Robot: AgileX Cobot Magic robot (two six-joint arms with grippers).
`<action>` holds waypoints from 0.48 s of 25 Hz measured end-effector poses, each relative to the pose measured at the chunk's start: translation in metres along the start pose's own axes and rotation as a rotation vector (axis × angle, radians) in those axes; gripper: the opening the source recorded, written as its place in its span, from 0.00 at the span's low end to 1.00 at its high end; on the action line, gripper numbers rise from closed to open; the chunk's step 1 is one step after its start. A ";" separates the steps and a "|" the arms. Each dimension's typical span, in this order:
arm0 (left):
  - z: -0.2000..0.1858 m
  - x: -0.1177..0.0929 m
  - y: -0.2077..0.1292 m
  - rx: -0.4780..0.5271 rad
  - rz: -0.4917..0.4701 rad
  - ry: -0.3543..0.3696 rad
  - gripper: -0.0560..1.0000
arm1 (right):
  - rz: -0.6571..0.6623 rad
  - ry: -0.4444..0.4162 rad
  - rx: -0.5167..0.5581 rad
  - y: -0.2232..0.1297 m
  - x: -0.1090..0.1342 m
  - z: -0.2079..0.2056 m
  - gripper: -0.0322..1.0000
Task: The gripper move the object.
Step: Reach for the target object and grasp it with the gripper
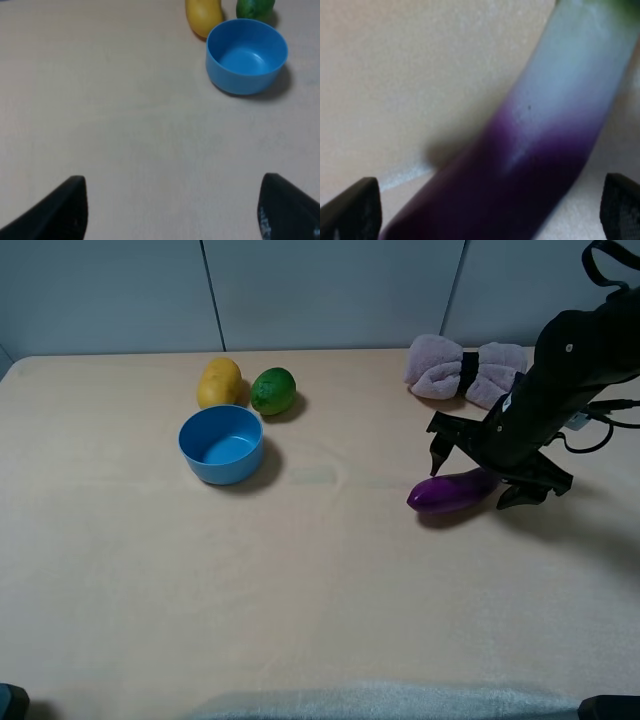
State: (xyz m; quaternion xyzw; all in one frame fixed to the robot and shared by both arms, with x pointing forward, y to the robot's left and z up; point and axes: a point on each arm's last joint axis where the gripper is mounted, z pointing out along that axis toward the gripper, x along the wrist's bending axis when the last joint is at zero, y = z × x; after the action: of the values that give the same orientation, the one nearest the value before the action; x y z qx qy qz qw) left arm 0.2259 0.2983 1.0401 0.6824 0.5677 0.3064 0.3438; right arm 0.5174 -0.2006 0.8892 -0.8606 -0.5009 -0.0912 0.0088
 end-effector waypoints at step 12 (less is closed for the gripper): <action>0.000 0.000 0.000 0.000 0.000 0.000 0.78 | -0.001 -0.003 0.001 0.002 0.002 0.006 0.65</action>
State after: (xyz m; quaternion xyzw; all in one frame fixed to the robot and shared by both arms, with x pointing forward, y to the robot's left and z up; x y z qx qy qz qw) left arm 0.2259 0.2983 1.0401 0.6824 0.5677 0.3064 0.3438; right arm 0.5210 -0.1995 0.8832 -0.8606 -0.5013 -0.0896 0.0084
